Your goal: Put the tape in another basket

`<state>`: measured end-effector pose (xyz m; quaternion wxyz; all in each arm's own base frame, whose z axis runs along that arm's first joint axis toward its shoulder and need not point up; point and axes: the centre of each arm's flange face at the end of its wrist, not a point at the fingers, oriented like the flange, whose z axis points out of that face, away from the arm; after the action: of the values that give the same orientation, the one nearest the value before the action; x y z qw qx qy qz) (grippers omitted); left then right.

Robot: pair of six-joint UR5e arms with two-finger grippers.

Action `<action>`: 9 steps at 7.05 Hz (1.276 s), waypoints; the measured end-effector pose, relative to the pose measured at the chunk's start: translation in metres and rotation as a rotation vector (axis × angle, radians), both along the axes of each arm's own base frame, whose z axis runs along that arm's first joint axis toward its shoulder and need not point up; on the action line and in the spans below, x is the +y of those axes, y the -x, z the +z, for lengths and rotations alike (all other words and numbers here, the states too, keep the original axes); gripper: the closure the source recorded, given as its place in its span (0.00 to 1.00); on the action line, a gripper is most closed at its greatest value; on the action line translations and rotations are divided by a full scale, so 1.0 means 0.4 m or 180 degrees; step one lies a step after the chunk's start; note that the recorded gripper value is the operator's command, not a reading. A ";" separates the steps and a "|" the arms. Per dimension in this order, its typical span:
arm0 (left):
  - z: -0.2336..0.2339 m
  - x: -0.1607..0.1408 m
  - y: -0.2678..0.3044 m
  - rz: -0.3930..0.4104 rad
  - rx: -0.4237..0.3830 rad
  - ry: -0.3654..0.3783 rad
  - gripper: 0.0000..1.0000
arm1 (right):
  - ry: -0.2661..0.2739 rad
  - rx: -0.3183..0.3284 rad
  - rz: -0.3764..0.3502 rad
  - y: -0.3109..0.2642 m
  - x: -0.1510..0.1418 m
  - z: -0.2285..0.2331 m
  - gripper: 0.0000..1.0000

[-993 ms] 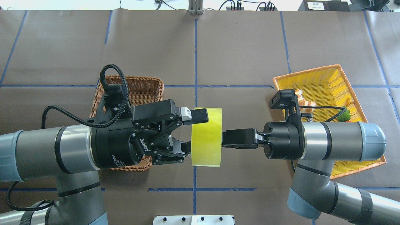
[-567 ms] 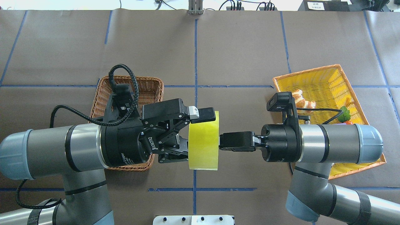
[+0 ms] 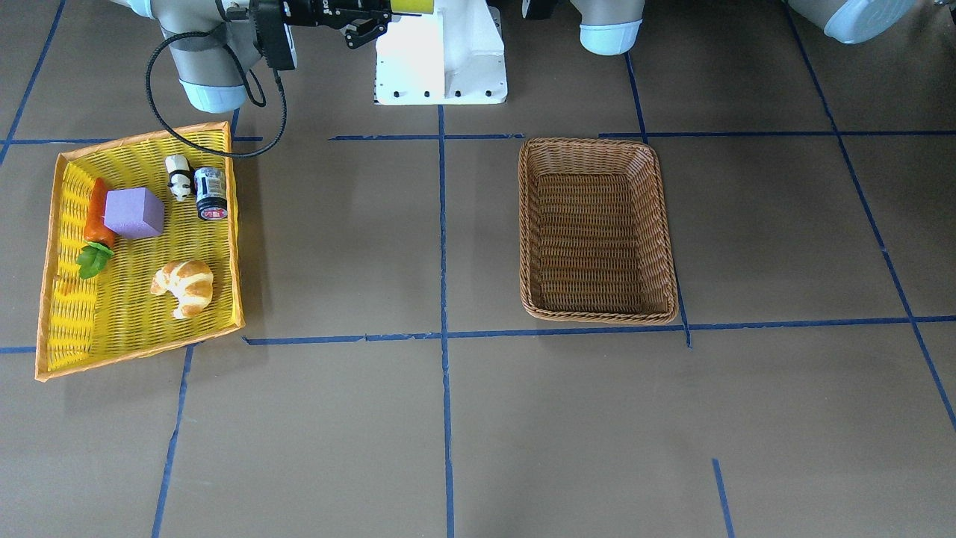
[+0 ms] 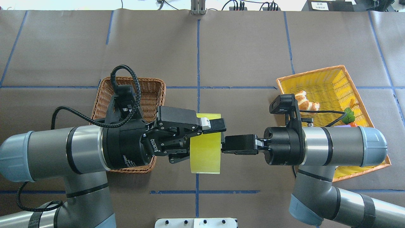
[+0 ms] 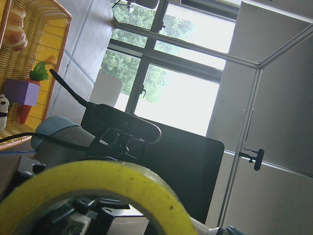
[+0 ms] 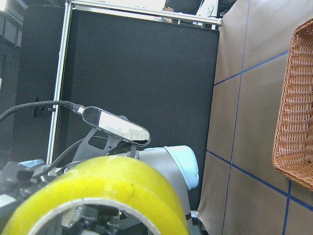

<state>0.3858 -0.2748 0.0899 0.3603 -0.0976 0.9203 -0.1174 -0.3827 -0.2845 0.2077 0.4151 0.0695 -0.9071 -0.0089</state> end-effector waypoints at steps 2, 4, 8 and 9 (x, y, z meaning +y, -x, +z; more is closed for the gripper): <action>0.002 -0.001 -0.001 -0.0006 -0.0008 -0.0001 1.00 | -0.0007 -0.0001 0.0004 0.001 0.000 -0.001 0.00; 0.002 0.000 -0.001 -0.0007 -0.0008 -0.0001 1.00 | -0.0021 -0.0004 0.0011 0.001 0.000 -0.002 0.00; -0.001 -0.001 0.014 -0.0022 0.0014 -0.0013 1.00 | -0.0050 -0.0002 0.0016 -0.019 0.000 0.000 0.00; -0.002 -0.009 0.026 -0.0057 0.0021 -0.0020 1.00 | -0.0071 0.0031 0.0003 -0.033 0.000 0.011 0.00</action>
<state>0.3753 -0.2783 0.0893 0.3565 -0.0885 0.9226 -0.1174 -0.3694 -0.2843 0.2123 0.4188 0.0744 -0.9048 -0.0192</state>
